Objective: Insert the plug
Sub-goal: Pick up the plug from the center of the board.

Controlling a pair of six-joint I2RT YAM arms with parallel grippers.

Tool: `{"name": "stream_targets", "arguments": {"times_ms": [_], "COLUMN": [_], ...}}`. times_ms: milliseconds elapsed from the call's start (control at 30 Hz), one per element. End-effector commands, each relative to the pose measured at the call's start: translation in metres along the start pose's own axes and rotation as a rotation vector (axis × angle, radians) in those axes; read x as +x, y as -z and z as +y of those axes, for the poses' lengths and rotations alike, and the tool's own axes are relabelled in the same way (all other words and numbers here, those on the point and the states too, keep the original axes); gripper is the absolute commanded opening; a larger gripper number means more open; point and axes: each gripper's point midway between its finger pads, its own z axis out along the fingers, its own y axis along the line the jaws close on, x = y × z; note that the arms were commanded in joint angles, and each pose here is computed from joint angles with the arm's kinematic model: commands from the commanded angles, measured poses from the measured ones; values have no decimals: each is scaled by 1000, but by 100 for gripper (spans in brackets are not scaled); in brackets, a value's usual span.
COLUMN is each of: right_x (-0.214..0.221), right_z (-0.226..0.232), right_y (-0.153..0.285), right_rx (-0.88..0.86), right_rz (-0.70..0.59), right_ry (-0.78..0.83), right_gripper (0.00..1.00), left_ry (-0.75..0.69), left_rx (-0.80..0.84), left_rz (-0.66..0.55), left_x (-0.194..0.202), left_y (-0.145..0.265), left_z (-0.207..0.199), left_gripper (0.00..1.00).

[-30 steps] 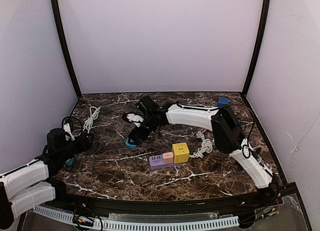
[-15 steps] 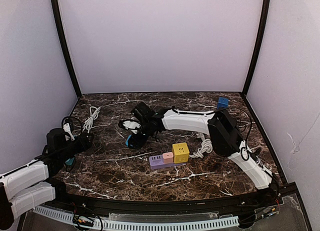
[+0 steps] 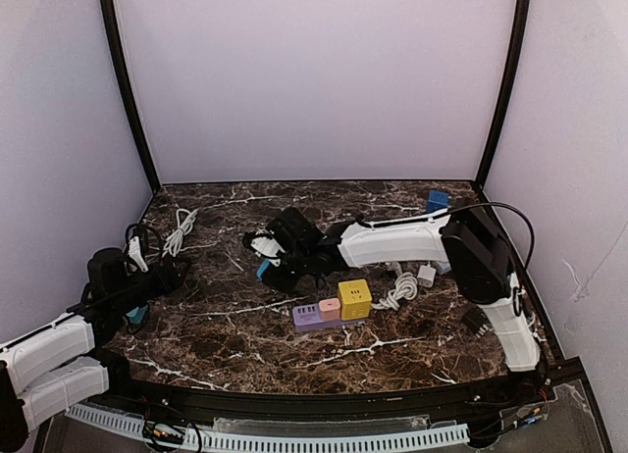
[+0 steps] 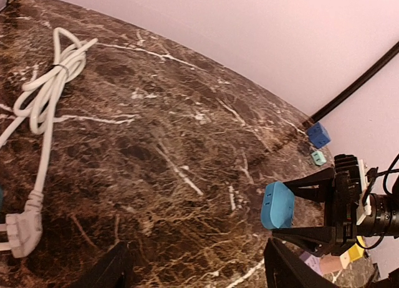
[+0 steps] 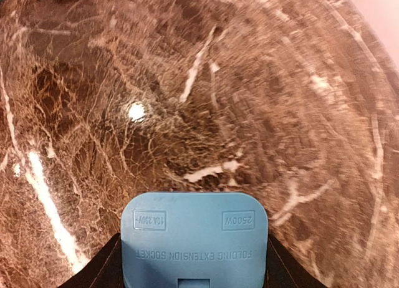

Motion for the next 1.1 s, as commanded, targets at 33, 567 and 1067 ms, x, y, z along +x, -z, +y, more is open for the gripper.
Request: {"name": "stream_targets", "arguments": {"times_ms": [33, 567, 1067], "right_x": [-116, -156, -151], "right_z": [-30, 29, 54], "right_y": [126, 221, 201], "right_rx": [343, 601, 448], "right_rz": [-549, -878, -820], "right_ry": [-92, 112, 199], "right_gripper": [13, 0, 32], "left_ry": [-22, -187, -235], "left_rx": [320, 737, 728], "left_rz": [19, 207, 168], "left_x": [-31, -33, -42], "left_y": [11, 30, 23], "left_z": [-79, -220, -225], "left_gripper": [75, 61, 1]}}
